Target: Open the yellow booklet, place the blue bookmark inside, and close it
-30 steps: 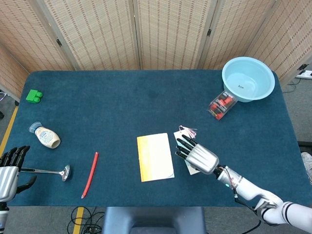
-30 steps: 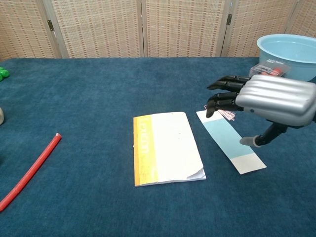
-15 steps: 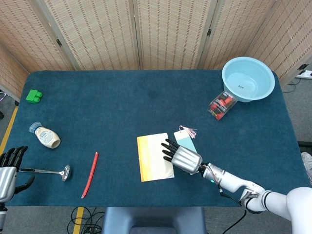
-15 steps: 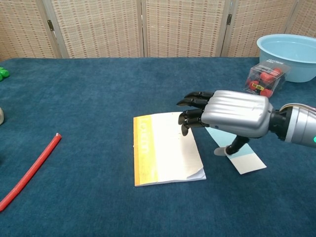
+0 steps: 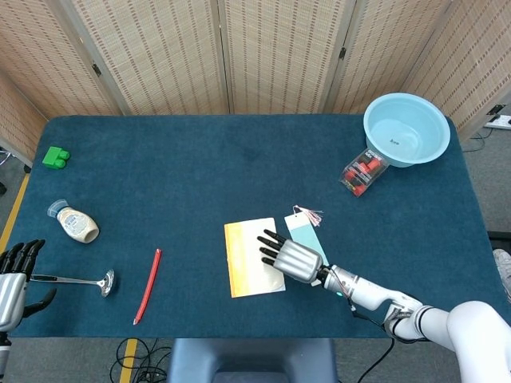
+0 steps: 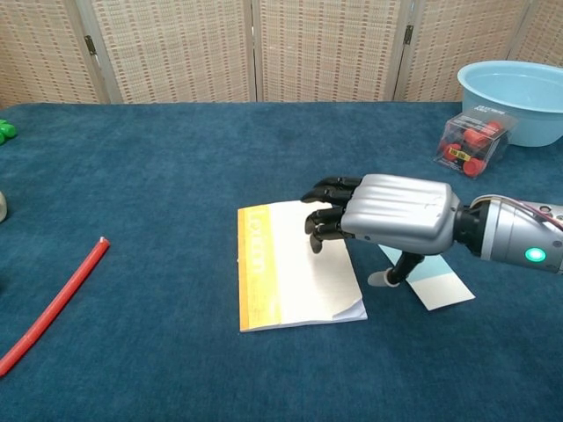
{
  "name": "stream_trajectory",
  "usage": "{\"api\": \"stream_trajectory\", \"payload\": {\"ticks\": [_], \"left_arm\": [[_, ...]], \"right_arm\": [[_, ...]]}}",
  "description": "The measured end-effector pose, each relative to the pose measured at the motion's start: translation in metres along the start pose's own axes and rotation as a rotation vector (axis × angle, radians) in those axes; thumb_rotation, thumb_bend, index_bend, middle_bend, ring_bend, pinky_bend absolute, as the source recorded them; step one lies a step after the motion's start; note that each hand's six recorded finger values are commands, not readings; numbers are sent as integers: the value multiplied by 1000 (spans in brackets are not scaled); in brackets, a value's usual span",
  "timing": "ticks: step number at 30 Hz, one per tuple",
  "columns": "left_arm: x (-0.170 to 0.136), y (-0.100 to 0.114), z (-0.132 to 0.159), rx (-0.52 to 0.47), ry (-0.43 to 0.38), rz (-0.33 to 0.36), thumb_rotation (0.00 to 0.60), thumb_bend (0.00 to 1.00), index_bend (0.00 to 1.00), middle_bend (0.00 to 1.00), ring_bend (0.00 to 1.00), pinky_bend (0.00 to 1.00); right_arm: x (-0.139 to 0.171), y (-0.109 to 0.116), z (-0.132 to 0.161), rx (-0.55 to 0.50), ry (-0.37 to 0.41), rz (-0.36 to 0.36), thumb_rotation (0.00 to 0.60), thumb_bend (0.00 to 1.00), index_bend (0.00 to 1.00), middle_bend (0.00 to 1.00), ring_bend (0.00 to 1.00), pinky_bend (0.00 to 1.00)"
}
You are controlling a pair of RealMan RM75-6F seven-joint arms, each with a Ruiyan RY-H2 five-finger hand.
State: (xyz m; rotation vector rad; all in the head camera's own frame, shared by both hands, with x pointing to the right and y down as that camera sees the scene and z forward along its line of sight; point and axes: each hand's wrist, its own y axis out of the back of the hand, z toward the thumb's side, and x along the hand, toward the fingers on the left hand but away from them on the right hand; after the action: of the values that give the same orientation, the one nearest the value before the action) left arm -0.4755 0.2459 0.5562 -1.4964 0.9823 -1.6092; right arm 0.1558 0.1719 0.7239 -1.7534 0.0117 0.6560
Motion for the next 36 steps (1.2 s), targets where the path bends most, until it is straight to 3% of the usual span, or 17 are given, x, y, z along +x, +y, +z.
{"api": "stream_trajectory", "payload": {"ticks": [20, 31, 36], "left_arm": [[-1, -2, -3, 0, 8, -6, 600, 264, 98, 133, 107, 160], [-1, -2, -4, 0, 10, -6, 600, 264, 98, 128, 107, 159], [-2, -2, -5, -2, 13, -4, 600, 264, 98, 126, 107, 160]], "right_arm": [[-14, -4, 4, 28, 32, 18, 600, 169, 319, 211, 0, 0], [-22, -4, 7, 47, 52, 31, 600, 285, 352, 211, 0, 0], [-26, -5, 9, 50, 55, 28, 600, 292, 361, 211, 0, 0]]}}
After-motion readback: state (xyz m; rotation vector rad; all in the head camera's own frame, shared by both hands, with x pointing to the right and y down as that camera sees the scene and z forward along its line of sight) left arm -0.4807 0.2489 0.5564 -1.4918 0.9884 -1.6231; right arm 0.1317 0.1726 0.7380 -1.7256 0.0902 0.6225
